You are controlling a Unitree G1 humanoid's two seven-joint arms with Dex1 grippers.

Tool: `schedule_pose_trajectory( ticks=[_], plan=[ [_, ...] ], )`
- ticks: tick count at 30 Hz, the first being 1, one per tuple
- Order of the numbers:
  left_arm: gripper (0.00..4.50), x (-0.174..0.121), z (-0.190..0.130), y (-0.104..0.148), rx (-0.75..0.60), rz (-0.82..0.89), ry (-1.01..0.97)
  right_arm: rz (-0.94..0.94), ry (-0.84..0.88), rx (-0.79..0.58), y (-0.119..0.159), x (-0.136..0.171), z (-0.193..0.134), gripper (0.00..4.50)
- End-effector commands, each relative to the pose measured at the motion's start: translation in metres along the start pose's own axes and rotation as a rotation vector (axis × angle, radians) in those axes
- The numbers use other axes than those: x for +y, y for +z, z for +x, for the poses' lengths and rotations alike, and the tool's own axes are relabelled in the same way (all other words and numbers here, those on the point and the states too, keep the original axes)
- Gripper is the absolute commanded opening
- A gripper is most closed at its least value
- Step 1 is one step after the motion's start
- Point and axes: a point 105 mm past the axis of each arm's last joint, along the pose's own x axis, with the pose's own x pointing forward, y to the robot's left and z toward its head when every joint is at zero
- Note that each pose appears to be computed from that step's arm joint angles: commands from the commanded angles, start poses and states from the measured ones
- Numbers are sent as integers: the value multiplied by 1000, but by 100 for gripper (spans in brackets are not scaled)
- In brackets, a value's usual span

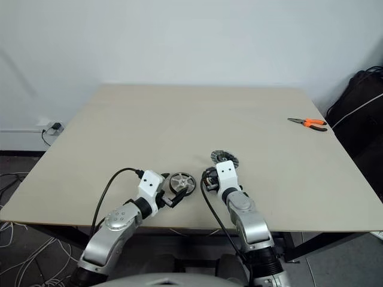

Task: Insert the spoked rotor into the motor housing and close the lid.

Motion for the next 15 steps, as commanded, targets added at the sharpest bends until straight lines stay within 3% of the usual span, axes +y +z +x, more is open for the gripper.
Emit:
schedule_pose_trajectory(
  ticks=[1, 15],
  plan=[
    [450, 2, 1, 13, -50, 21, 9, -5, 0, -64, 17, 0, 0, 67],
    [450, -1, 3, 10, -45, 10, -3, 19, 43, -175, 43, 4, -13, 67]
  ],
)
